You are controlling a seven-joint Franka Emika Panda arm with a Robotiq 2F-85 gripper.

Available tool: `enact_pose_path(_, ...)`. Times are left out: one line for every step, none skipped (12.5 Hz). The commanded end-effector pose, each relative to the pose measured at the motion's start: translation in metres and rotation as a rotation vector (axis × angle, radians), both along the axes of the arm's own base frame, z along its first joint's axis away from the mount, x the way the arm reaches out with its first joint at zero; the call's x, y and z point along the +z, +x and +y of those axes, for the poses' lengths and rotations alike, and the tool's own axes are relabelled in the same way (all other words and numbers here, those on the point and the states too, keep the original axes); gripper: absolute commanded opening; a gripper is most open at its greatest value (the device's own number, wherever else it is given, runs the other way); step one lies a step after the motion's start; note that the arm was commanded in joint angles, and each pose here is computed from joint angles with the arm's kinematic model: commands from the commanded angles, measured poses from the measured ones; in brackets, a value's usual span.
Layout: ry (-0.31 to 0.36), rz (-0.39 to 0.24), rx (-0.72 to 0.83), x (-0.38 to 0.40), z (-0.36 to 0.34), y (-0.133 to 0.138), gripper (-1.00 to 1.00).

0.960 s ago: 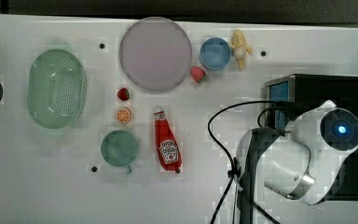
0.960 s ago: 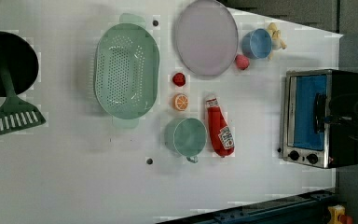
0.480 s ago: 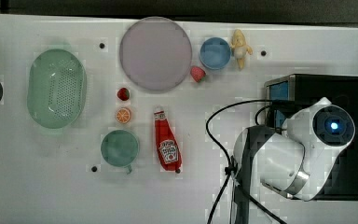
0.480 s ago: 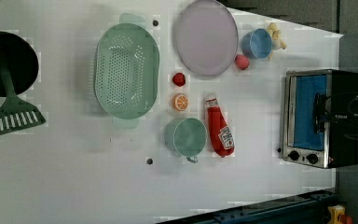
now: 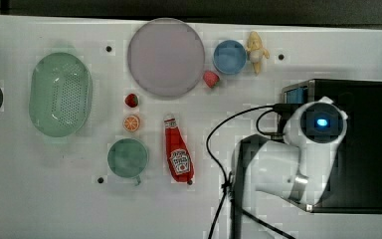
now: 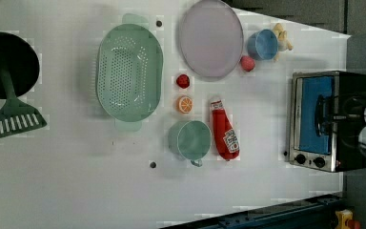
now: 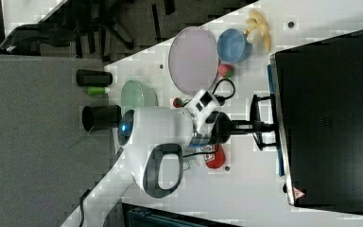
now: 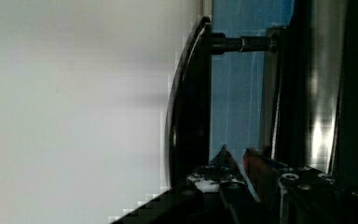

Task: Flap open oven.

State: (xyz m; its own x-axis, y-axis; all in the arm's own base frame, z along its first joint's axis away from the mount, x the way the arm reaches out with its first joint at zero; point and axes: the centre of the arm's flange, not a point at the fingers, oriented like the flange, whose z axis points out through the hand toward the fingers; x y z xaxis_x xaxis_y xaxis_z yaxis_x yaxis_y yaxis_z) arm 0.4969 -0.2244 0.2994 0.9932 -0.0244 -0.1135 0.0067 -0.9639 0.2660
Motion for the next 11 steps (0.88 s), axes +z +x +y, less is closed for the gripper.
enact_pose_path(-0.071, 0.006, -0.008, -0.028, 0.084, 0.017, -0.65)
enact_pose_path(-0.106, 0.007, -0.014, -0.035, 0.094, 0.017, -0.65)
enact_pose_path(-0.139, 0.009, -0.014, -0.043, 0.102, 0.018, -0.65)
enact_pose_path(-0.165, 0.013, -0.011, -0.051, 0.111, 0.019, -0.65)
enact_pose_path(-0.186, 0.018, -0.001, -0.061, 0.121, 0.019, -0.65)
enact_pose_path(-0.204, 0.022, 0.001, -0.071, 0.132, 0.02, -0.65)
enact_pose_path(-0.221, 0.025, 0.003, -0.081, 0.142, 0.02, -0.65)
enact_pose_path(-0.245, 0.024, 0.001, -0.092, 0.151, 0.021, -0.65)
enact_pose_path(-0.277, 0.021, 0.0, -0.102, 0.159, 0.02, -0.65)
enact_pose_path(-0.311, 0.013, -0.005, -0.114, 0.167, 0.02, -0.65)
enact_pose_path(-0.345, 0.01, 0.017, -0.126, 0.176, 0.019, -0.65)
